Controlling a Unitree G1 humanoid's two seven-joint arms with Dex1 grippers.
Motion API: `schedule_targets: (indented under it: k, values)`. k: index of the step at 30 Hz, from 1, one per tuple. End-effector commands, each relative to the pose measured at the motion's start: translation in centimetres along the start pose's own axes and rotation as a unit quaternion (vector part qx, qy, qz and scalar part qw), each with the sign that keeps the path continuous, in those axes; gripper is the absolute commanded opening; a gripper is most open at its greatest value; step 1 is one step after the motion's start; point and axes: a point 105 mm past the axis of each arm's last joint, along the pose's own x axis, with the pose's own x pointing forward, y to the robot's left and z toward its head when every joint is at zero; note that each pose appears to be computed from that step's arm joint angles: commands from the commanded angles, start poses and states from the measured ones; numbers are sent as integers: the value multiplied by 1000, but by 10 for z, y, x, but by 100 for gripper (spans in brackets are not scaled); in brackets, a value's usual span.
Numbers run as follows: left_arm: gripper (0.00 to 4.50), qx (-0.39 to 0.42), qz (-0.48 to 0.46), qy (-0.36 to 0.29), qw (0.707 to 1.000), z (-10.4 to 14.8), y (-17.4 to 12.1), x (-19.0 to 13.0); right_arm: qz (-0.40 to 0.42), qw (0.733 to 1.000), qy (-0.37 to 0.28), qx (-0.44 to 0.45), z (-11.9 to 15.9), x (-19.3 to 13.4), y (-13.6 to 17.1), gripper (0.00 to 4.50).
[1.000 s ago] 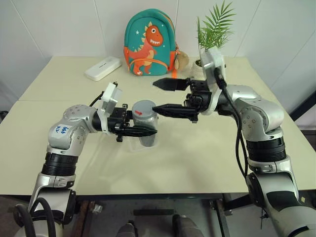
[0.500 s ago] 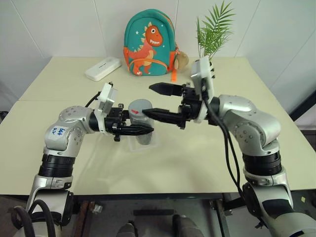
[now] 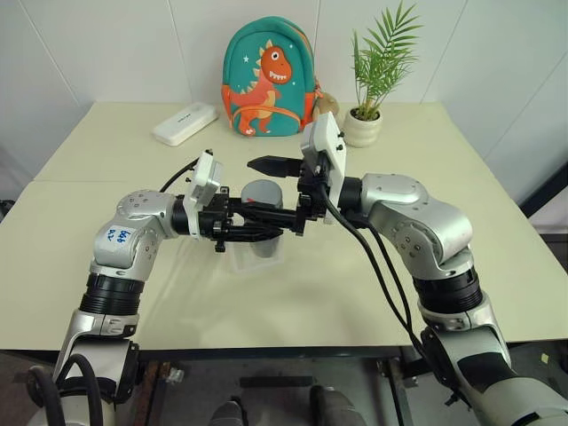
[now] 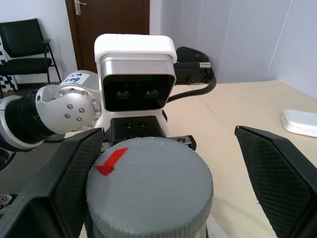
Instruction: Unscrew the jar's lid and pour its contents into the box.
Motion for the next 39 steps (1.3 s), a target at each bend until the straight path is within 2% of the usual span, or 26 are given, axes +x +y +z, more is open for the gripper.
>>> schedule_targets:
  k: [1, 5, 10, 15, 17, 22, 26, 32, 39]
  values:
    - [193, 25, -12, -7, 1000, 9, -7, 2, -44, 998, -8, -38, 13, -15, -24, 446]
    - [193, 27, -8, -9, 1000, 10, -7, 1, -67, 997, 9, -43, 6, -32, -39, 446]
    - [193, 22, 5, -18, 1000, 11, -6, -2, -107, 991, 61, -59, -12, -74, -60, 446]
    - [193, 24, 10, -14, 1000, 8, -8, -4, -119, 988, 71, -61, -12, -110, -66, 446]
    - [193, 28, 15, -5, 999, 5, -7, -7, -110, 991, 64, -50, -9, -115, -62, 446]
    - [193, 34, 21, 5, 999, 2, -5, -10, -17, 1000, 11, -10, 5, -88, -25, 446]
    - [193, 34, 21, 5, 999, 1, -4, -9, 16, 1000, -24, 0, 15, -62, -8, 446]
    - [193, 37, 25, 16, 999, -3, 0, -9, 13, 1000, -13, 2, 12, -19, -1, 446]
    - [193, 38, 25, 12, 999, -2, 1, -7, 26, 1000, -7, 6, 12, 4, 10, 446]
